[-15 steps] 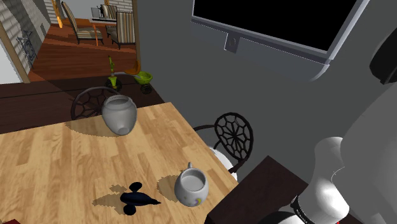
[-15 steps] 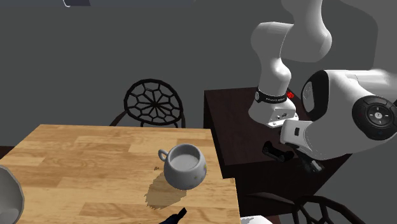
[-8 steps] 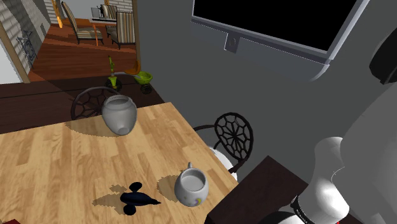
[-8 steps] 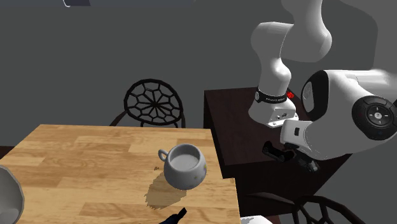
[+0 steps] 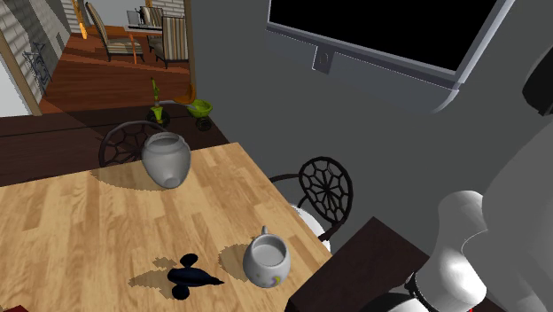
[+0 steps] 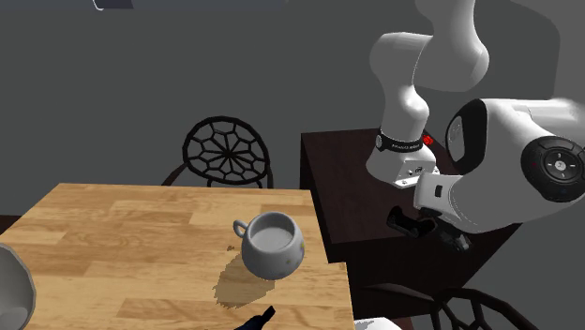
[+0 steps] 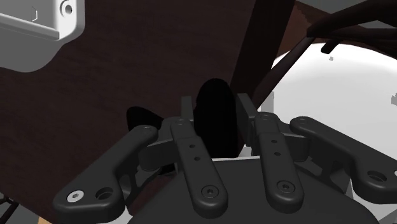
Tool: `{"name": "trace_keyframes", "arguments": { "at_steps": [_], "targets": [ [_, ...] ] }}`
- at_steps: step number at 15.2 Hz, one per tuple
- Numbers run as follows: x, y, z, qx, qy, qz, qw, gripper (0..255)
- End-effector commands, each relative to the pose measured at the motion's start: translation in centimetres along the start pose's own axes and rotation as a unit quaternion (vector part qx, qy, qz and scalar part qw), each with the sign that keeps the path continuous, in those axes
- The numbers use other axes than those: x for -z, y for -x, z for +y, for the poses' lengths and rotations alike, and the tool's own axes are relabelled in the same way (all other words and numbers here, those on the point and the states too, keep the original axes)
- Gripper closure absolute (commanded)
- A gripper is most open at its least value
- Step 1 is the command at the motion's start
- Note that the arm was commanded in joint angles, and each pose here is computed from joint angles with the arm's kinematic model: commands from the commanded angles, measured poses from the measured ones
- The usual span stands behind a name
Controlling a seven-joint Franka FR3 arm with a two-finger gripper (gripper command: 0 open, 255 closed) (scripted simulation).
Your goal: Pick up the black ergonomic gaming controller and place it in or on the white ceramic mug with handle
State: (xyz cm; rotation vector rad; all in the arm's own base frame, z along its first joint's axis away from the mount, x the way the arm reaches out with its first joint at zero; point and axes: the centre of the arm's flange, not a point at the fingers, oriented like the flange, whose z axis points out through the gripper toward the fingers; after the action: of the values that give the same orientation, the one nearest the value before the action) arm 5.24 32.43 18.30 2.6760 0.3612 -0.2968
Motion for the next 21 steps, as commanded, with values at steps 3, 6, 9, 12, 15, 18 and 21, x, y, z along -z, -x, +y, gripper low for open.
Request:
{"name": "trace_keyframes", "arguments": {
  "at_steps": [3,6,9,12,15,18,21],
  "targets": [
    [1.8,0.5,0.7,0.000,0.000,0.000,1.0000,255],
    [3.2,1.0,1.3,0.000,0.000,0.000,1.0000,255],
    [4.6,1.4,1.9,0.000,0.000,0.000,1.0000,255],
    [6.1,1.8,2.5,0.000,0.000,0.000,1.0000,255],
    [7.1,2.1,3.0,0.000,0.000,0.000,1.0000,255],
    [7.7,-1.5,4.6,0.000,0.000,0.000,1.0000,255],
    [8.4,-5.1,6.1,0.000,0.000,0.000,1.0000,255]
  ]
}}
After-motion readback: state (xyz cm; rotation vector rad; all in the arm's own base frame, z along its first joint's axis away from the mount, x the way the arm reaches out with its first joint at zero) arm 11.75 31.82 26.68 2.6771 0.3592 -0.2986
